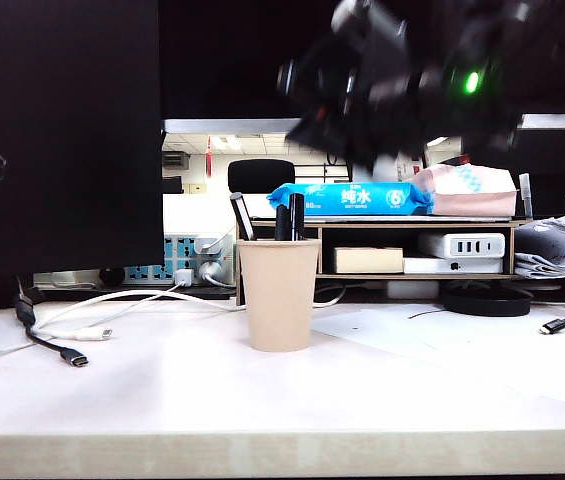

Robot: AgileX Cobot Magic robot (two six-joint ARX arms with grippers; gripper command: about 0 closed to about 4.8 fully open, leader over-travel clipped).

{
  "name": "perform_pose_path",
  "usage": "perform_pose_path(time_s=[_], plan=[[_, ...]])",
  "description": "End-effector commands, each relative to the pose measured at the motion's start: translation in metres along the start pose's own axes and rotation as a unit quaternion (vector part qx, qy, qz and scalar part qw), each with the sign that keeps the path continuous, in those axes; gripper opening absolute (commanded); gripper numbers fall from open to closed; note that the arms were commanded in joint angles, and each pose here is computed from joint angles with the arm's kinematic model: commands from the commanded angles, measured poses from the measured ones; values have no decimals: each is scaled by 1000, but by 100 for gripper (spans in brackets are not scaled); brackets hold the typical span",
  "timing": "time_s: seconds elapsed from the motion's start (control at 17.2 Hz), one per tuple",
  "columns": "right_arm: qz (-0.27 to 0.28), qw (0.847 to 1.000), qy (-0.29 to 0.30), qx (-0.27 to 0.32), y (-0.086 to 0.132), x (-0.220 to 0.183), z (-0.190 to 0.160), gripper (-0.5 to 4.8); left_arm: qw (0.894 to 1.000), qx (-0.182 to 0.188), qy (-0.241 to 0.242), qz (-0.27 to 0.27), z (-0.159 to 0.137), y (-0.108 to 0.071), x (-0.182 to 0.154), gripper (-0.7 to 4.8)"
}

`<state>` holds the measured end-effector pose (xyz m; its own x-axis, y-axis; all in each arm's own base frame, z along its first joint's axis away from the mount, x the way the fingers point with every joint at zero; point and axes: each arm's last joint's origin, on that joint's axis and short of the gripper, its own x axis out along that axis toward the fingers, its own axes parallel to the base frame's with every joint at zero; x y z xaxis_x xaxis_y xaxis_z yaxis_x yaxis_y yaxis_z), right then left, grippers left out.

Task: Pick up the marker and insert it into the paper cup.

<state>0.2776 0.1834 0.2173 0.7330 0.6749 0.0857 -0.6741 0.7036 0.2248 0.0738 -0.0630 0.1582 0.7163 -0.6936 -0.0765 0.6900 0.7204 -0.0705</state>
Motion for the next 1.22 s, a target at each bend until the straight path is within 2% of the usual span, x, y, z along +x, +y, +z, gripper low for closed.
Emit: perform_pose_path(time_s=[0.06, 0.23, 0.35, 0.52, 0.64, 0.7, 0.81, 1.05, 1.22], plan=[[-69, 996, -45, -19, 7, -14, 35, -8, 1000, 2, -5, 7, 1, 2, 0, -6], [-168, 983, -22, -68, 11, -35, 59, -8, 997, -3, -10, 74, 2, 15, -2, -6], [-180, 981, -31, -68, 15, -48, 68, -8, 986, -10, -16, 166, 3, 32, -8, -6], [-182, 981, -18, -68, 15, -50, 67, -8, 953, -19, -25, 301, 3, 55, -21, -6], [-183, 981, -11, -68, 15, -50, 66, -8, 936, -23, -28, 350, 3, 62, -28, -5], [-184, 980, -8, -69, 14, -49, 64, -7, 932, -24, -29, 362, 3, 64, -30, -6], [-193, 978, 9, -84, 11, -48, 55, -8, 933, -24, -29, 359, 3, 64, -30, -6], [-194, 977, -15, -83, 6, -65, 24, -7, 933, -24, -29, 359, 3, 64, -30, -6], [-193, 978, 6, -83, 5, -67, 17, -6, 933, -24, -29, 359, 3, 64, -30, -6]])
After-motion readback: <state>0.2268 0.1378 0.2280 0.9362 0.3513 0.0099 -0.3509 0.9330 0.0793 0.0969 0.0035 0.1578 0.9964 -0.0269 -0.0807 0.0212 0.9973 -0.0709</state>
